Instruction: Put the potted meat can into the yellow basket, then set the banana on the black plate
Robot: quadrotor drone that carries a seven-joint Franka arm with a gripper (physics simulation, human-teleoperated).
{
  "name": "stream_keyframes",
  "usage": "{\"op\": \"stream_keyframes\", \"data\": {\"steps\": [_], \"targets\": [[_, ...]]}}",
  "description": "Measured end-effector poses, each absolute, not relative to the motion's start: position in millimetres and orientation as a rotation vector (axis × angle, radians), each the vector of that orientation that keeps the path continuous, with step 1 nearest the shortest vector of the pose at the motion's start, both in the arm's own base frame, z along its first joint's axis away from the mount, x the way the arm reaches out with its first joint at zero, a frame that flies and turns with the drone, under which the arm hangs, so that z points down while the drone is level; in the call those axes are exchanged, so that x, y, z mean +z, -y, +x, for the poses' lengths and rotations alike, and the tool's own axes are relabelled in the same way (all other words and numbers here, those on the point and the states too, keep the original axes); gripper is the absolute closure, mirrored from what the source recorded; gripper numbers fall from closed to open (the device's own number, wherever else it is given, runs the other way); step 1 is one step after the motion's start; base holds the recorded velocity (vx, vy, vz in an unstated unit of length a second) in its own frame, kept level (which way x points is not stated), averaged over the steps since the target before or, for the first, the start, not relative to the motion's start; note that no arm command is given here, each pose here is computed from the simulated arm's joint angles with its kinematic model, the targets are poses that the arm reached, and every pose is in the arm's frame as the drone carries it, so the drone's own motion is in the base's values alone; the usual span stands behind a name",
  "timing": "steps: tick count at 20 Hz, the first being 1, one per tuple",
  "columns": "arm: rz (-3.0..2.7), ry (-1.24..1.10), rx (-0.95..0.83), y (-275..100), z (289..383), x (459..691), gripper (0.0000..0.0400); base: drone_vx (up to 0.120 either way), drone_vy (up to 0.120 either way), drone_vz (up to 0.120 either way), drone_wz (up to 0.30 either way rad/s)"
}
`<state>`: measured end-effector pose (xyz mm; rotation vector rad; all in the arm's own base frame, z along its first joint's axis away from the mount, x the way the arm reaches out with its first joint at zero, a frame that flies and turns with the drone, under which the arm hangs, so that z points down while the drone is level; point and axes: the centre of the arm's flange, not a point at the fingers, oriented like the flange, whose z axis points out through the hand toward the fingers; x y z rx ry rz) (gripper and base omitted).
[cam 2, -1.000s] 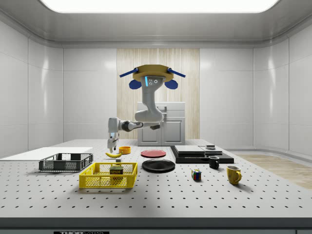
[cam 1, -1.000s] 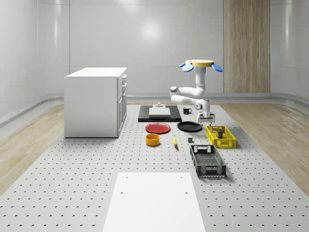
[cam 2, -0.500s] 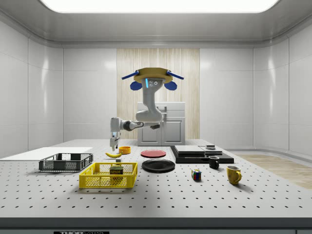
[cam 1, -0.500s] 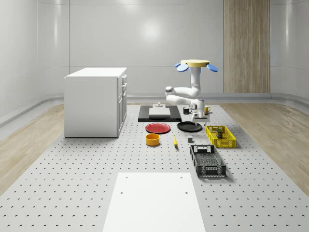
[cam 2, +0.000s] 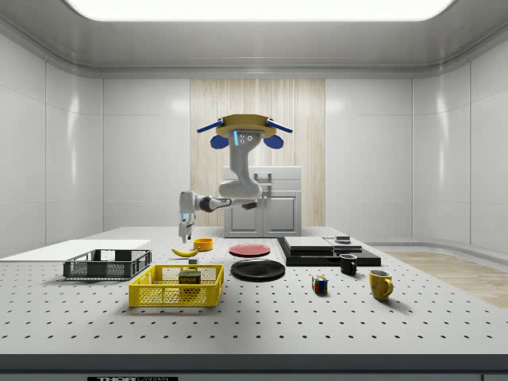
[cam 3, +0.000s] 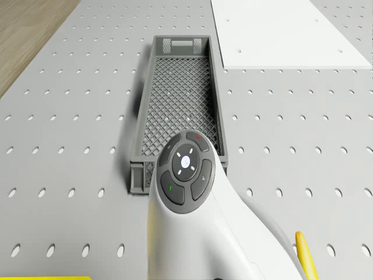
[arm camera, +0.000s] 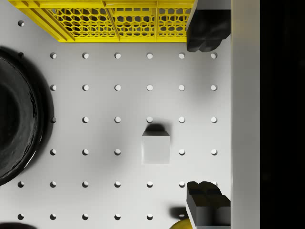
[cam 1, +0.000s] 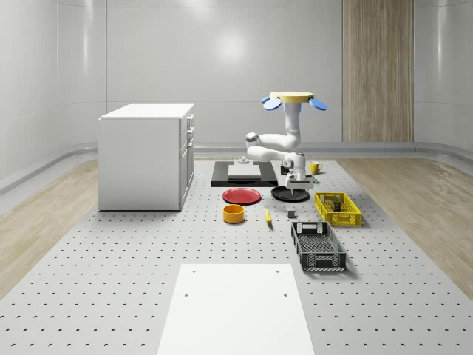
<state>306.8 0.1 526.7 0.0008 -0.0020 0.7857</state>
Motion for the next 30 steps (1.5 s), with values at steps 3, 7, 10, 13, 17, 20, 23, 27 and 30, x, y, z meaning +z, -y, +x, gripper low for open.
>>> {"op": "stream_keyframes", "data": {"steps": [3, 7, 10, 13, 17, 20, 23, 27, 30], "targets": [[0.001, 0.002, 0.786, -0.1, 306.8, 526.7, 0.0000, 0.000, -0.120, -0.120, 0.000], [0.001, 0.002, 0.786, -0.1, 306.8, 526.7, 0.0000, 0.000, -0.120, -0.080, 0.000], [0.001, 0.002, 0.786, -0.1, 306.8, 526.7, 0.0000, 0.000, -0.120, 0.000, 0.000], [0.001, 0.002, 0.786, -0.1, 306.8, 526.7, 0.0000, 0.000, -0.120, 0.000, 0.000], [0.001, 0.002, 0.786, -0.1, 306.8, 526.7, 0.0000, 0.090, -0.120, 0.000, 0.000], [0.001, 0.002, 0.786, -0.1, 306.8, 526.7, 0.0000, 0.120, -0.120, 0.000, 0.000], [0.001, 0.002, 0.786, -0.1, 306.8, 526.7, 0.0000, 0.027, -0.120, 0.000, 0.000], [0.001, 0.002, 0.786, 0.0, 306.8, 526.7, 0.0000, 0.070, -0.120, 0.000, 0.000], [0.001, 0.002, 0.786, 0.0, 306.8, 526.7, 0.0000, 0.000, -0.120, 0.000, 0.000]]}}
